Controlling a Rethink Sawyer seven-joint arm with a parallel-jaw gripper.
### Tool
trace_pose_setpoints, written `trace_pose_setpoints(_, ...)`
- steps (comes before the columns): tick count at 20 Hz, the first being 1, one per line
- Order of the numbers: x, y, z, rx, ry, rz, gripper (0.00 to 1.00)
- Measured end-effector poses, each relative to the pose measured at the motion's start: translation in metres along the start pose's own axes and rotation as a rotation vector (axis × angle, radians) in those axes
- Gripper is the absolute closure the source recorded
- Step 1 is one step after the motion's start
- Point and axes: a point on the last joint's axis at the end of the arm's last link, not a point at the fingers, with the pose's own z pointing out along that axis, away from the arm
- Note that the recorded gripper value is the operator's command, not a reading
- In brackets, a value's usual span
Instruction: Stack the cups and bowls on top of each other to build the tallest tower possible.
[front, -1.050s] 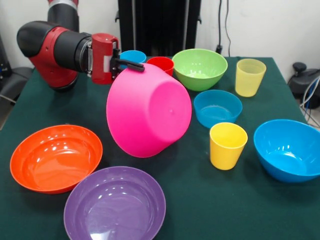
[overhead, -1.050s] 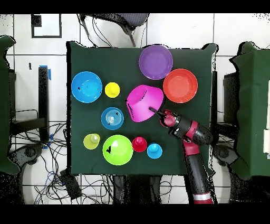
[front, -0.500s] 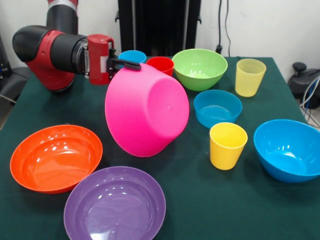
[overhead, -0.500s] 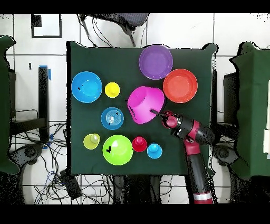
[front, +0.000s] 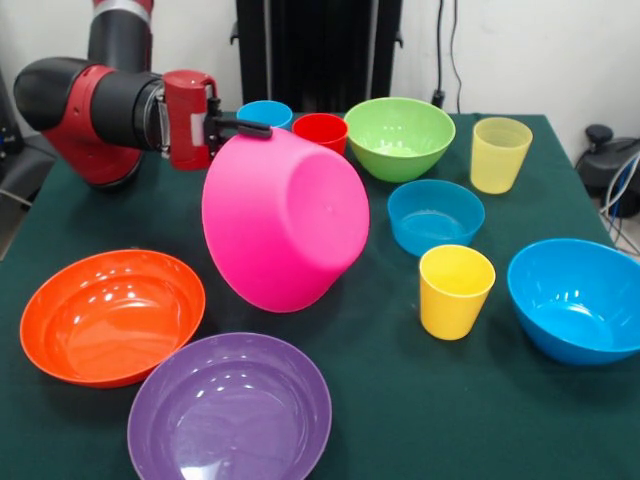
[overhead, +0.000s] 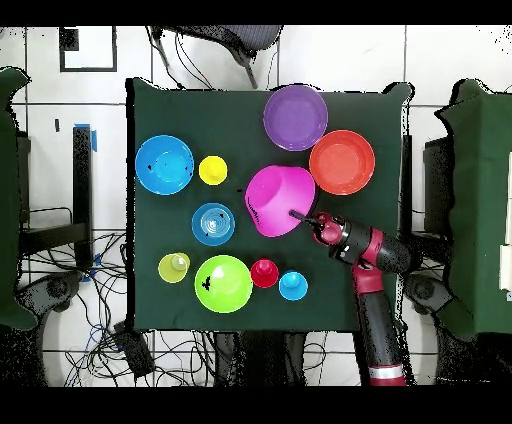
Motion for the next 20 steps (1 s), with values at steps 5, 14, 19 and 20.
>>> trace_pose_setpoints(5,0.002,-0.003,-0.008,-0.009,0.025,0.012,1.0)
trace_pose_setpoints(14,0.004,-0.006,-0.018,-0.037,0.052,0.034,1.0)
trace_pose_setpoints(19,0.005,-0.005,-0.018,-0.042,0.06,0.035,1.0)
trace_pose_setpoints(20,0.006,-0.005,-0.018,-0.045,0.063,0.035,1.0)
